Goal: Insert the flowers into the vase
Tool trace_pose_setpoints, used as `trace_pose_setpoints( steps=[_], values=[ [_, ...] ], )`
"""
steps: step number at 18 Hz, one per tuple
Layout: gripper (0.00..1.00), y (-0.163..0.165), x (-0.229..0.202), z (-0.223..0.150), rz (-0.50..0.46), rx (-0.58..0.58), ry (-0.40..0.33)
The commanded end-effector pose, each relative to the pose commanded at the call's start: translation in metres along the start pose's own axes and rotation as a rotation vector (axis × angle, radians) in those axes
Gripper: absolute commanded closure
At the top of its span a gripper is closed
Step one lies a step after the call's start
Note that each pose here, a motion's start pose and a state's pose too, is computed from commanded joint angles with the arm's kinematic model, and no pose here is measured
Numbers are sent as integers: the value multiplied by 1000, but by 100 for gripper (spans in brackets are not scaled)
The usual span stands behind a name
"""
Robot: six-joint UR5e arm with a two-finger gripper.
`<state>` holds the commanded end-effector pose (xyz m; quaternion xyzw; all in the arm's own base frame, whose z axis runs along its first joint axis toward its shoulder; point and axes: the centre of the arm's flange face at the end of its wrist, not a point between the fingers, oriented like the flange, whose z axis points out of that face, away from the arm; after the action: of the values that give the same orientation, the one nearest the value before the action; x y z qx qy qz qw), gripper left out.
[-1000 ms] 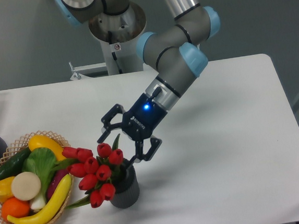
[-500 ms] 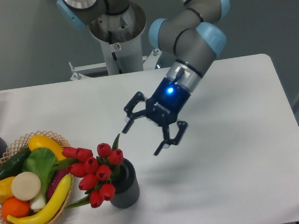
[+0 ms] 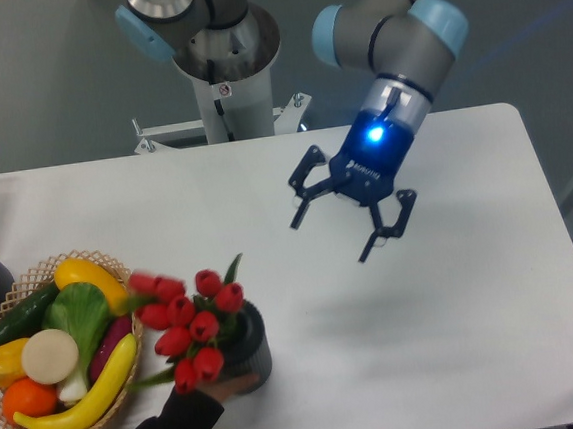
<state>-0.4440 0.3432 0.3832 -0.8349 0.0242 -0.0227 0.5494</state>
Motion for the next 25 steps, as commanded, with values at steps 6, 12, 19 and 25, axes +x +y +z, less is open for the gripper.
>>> trace_pose_setpoints(
  steps=[6, 12, 19, 25],
  values=[
    [0, 7, -14, -34, 4, -123, -126],
    [0, 15, -23, -51, 11, -290, -231],
    [0, 37, -32, -68, 18, -604, -380],
    [0, 63, -35, -75, 29, -765, -406]
  ],
)
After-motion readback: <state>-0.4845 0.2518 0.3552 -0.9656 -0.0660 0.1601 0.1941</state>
